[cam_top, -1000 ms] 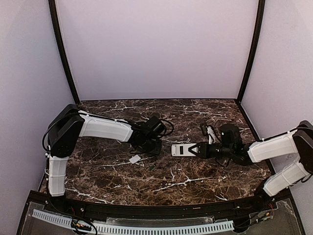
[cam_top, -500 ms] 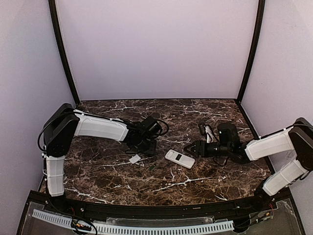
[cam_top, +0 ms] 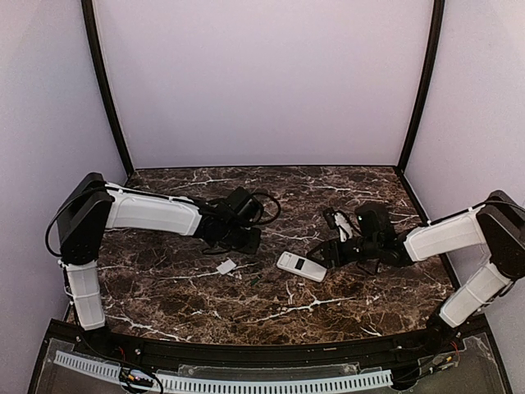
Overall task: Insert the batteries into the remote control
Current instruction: Pick up the battery from the center of the board, then adjust the remote control without batteries at the center of the board.
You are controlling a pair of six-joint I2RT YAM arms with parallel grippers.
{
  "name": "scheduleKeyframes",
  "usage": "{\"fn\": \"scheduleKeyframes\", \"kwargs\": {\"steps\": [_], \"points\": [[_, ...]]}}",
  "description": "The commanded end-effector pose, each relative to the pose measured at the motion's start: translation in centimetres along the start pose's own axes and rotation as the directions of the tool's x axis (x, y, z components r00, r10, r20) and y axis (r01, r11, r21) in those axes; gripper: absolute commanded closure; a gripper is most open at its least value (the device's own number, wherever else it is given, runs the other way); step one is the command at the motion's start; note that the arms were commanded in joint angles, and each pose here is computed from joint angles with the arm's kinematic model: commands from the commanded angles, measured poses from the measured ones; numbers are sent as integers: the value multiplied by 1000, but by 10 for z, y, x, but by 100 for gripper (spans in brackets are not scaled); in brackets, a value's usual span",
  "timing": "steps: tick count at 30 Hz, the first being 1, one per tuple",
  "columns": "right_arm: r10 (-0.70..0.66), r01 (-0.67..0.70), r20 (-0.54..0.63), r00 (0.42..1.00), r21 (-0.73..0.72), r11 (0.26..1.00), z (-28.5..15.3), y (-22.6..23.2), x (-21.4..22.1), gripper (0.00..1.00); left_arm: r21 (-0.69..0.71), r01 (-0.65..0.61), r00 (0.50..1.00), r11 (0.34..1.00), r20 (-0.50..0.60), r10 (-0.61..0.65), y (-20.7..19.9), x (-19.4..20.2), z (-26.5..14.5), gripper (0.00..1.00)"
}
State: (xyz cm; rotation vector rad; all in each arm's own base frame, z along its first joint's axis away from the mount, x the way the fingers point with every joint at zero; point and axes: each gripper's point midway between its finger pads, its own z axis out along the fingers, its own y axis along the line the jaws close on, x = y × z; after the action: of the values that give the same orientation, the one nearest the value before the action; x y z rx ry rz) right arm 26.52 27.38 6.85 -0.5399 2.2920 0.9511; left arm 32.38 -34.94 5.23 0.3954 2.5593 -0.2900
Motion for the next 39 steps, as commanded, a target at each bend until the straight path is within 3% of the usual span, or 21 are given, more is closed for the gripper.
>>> {"fn": "scheduleKeyframes", "kwargs": {"steps": [1,10,17,23,27,31,37,39], "points": [[-147,148,-77,986,5,989,6,-3,8,33,129,-52,996,990,85,41,-20,-29,-27,99],[-245,243,-154,957,-33,970,5,2,37,33,324,-47,996,945,92,18,-39,-34,-37,100],[-308,311,-257,916,-29,950,25,10,67,35,355,-81,994,931,99,48,-42,-31,-42,100],[-348,353,-278,895,-33,935,33,16,79,37,371,-84,992,925,118,43,-37,-28,-51,100],[-273,318,-298,915,114,941,33,-4,70,33,351,-84,992,933,119,45,-32,-27,-52,100],[-121,194,-287,950,241,951,34,-7,61,27,328,-73,991,942,131,32,-27,-29,-54,100],[-19,110,-282,959,311,944,50,13,60,22,299,-58,987,953,162,9,-18,-35,-59,100],[8,93,-284,959,340,936,55,15,61,13,295,-46,985,955,172,-6,-13,-37,-63,100]]}}
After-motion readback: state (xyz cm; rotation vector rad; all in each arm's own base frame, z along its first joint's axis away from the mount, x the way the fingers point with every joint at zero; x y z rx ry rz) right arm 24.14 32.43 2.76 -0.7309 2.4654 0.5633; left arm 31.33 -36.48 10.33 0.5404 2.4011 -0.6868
